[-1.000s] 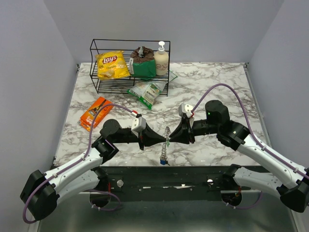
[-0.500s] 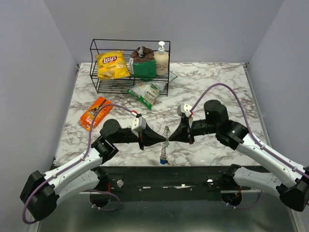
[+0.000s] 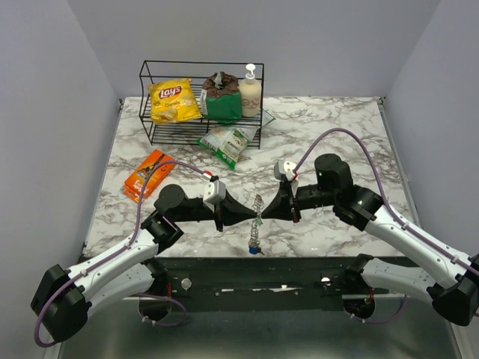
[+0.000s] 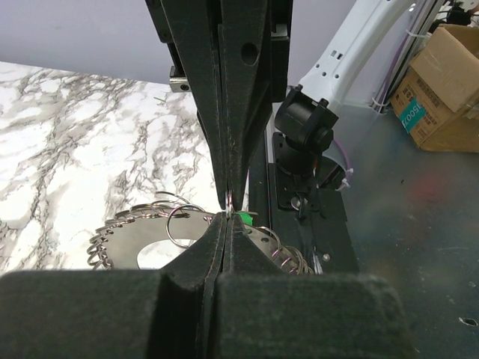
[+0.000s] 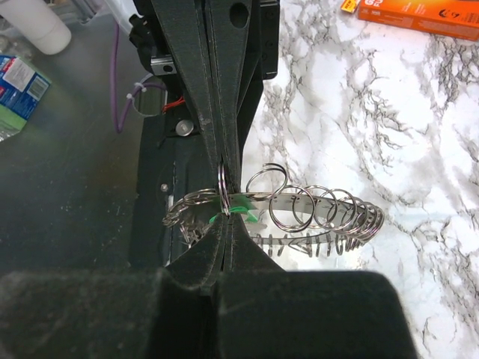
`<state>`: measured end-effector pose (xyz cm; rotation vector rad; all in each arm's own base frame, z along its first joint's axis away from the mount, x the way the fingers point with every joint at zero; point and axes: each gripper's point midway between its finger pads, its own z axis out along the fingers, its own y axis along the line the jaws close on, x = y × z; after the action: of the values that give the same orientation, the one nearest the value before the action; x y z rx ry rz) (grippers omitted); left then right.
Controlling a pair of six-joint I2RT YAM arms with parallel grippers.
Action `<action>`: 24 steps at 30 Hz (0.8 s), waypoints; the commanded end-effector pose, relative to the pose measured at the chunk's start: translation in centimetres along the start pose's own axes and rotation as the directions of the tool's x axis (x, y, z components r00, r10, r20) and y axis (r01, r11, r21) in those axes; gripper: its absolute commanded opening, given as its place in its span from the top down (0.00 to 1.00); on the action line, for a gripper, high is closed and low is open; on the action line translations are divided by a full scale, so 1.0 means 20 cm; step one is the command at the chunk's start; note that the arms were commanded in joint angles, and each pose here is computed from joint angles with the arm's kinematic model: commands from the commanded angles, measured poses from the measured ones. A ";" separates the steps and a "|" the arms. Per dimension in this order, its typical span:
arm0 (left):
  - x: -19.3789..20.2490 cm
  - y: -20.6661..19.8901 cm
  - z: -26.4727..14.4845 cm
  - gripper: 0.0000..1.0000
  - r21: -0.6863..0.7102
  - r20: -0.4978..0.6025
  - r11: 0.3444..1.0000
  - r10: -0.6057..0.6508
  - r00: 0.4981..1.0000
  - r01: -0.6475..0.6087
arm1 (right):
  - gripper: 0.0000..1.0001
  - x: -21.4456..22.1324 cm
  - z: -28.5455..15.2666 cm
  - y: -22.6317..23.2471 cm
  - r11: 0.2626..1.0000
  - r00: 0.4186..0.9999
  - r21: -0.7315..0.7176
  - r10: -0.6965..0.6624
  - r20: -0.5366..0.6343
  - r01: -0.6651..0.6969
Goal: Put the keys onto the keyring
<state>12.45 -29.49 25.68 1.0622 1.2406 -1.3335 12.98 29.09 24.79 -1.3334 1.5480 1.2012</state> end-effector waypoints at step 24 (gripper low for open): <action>-0.30 -0.04 0.02 1.00 0.009 0.176 0.992 0.126 0.976 -0.129 | 0.98 0.07 0.06 0.04 0.990 0.996 -0.123 0.063 -0.057 -0.069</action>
<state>12.33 -29.52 26.43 1.0437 1.2222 -1.3536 12.68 29.64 23.71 -1.3777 1.5696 1.2811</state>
